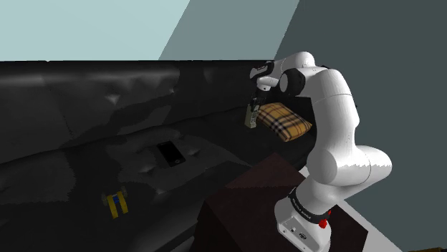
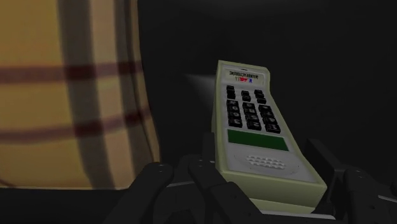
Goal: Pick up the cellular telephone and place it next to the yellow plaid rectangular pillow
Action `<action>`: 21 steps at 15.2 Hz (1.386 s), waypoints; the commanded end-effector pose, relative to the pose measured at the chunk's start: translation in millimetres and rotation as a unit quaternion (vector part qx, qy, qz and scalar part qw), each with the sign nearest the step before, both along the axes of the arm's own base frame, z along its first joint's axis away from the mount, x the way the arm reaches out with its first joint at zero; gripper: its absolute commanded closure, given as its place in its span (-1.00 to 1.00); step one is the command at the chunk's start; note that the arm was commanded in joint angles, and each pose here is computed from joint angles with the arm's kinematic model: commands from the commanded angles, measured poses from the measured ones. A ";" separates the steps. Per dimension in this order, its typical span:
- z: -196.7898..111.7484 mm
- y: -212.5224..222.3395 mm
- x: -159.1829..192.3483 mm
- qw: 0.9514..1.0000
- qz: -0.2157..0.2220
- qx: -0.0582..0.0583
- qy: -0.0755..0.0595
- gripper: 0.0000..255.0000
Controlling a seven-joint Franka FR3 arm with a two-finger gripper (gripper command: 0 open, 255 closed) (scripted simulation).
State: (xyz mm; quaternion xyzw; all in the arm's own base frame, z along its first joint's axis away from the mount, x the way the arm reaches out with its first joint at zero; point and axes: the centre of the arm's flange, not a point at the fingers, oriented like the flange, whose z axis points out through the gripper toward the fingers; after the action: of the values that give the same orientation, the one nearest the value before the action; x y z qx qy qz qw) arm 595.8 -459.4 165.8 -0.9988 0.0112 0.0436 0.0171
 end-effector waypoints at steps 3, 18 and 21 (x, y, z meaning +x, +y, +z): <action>-4.1 -0.3 0.9 1.000 0.000 0.000 -0.001 1.00; 45.7 -2.0 5.1 1.000 0.000 0.000 -0.001 -1.00; 45.7 -2.0 5.2 1.000 0.000 0.000 -0.001 -1.00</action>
State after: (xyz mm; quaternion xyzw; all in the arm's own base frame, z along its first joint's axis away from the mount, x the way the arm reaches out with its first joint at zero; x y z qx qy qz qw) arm 601.1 -461.4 211.0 -0.9989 0.0112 0.0429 0.0166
